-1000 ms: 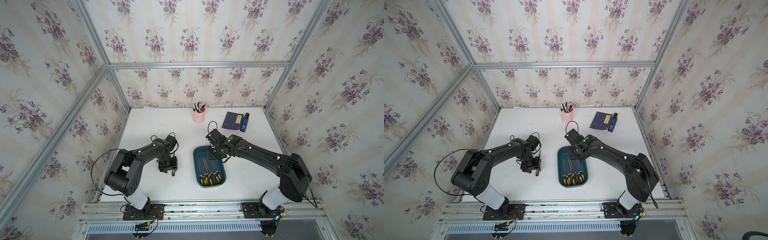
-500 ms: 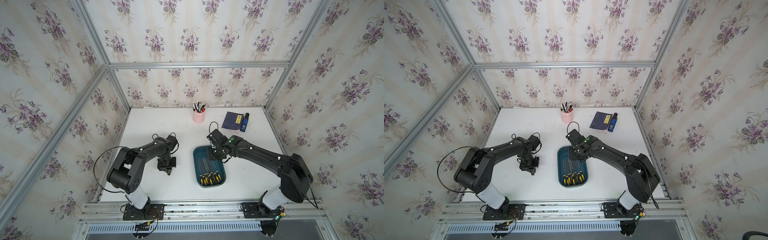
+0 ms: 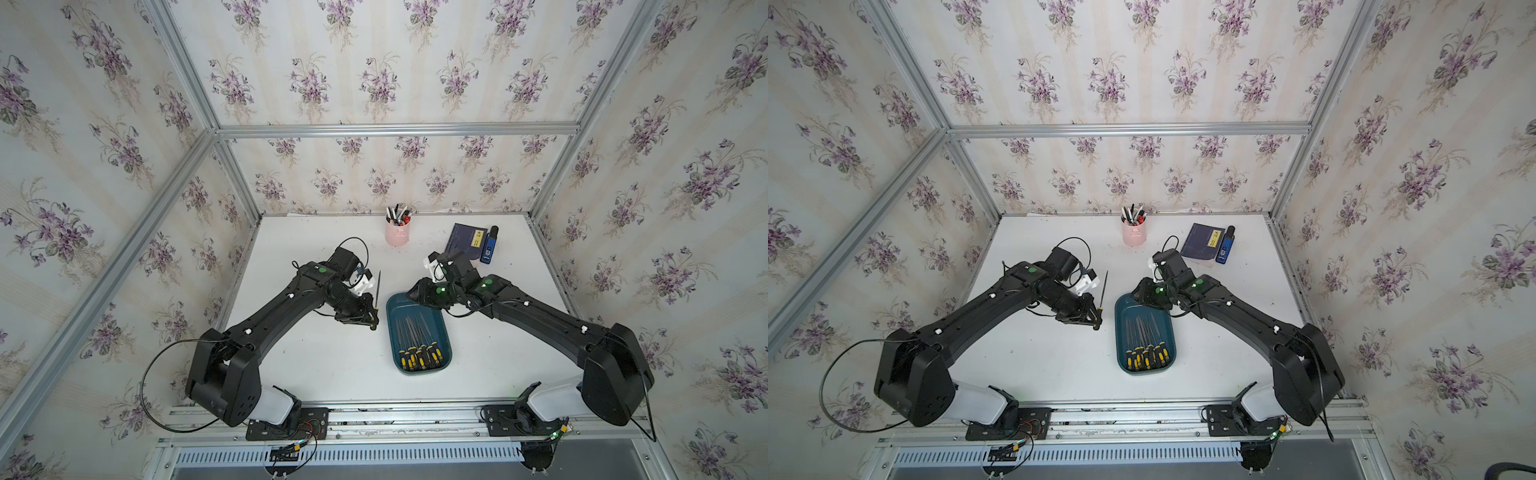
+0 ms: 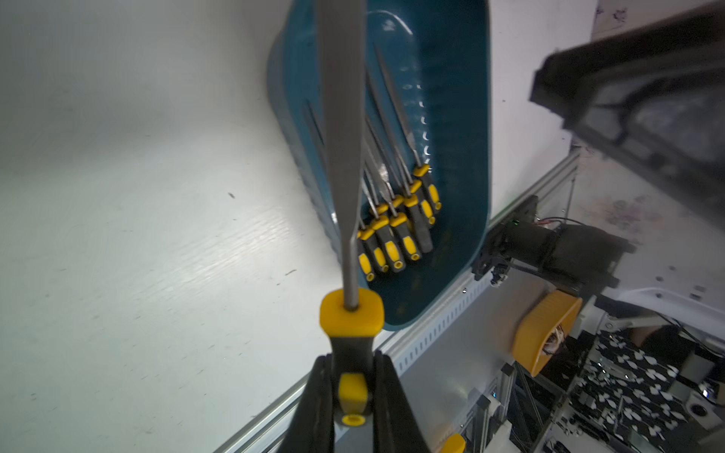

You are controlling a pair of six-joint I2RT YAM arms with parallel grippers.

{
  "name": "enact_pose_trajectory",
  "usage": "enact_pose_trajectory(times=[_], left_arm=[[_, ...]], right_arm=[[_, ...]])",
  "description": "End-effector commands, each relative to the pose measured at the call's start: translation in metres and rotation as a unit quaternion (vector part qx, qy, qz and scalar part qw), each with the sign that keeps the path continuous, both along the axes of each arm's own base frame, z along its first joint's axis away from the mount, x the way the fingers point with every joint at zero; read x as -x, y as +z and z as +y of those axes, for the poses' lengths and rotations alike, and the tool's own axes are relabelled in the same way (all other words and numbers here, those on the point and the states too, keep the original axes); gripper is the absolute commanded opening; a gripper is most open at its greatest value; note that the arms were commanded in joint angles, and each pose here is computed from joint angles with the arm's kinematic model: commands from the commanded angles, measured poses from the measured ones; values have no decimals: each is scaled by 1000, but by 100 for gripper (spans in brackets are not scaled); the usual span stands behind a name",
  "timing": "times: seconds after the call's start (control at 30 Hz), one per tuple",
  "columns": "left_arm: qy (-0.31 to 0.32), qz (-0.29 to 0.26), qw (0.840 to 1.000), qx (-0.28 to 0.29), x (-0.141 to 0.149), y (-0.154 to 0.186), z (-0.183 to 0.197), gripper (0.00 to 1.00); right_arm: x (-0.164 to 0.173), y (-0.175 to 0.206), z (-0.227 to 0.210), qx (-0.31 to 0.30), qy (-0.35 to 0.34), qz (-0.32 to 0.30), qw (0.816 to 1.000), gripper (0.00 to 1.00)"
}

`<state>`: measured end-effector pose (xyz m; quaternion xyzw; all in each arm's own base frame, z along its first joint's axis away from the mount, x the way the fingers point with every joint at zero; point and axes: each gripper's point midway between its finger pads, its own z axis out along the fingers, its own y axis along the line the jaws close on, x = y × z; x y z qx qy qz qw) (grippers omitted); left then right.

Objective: Put the file tool into the storage box
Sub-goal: Pick up the file tool from the center of the board, then place the file tool in the storage box.

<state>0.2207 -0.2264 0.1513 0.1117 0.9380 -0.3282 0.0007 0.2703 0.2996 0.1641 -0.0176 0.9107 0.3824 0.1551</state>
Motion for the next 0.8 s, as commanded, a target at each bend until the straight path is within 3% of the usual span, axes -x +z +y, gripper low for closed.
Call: enact_pose_trajectory(times=[0.0, 0.13, 0.5, 0.7, 0.77], left_arm=[[-35, 11, 998, 49, 12, 17, -19, 6], [-43, 13, 997, 69, 15, 21, -31, 5], [-50, 16, 996, 68, 16, 19, -38, 5], [-58, 17, 995, 75, 19, 19, -42, 5], [-59, 20, 995, 78, 20, 18, -43, 5]], right_arm=[[-5, 27, 19, -68, 16, -21, 997, 38], [-6, 35, 27, -98, 24, -27, 995, 38], [-10, 26, 27, -78, 18, -17, 997, 36], [-18, 12, 25, -50, 3, -11, 999, 31], [-19, 6, 25, -42, 2, -4, 999, 26]])
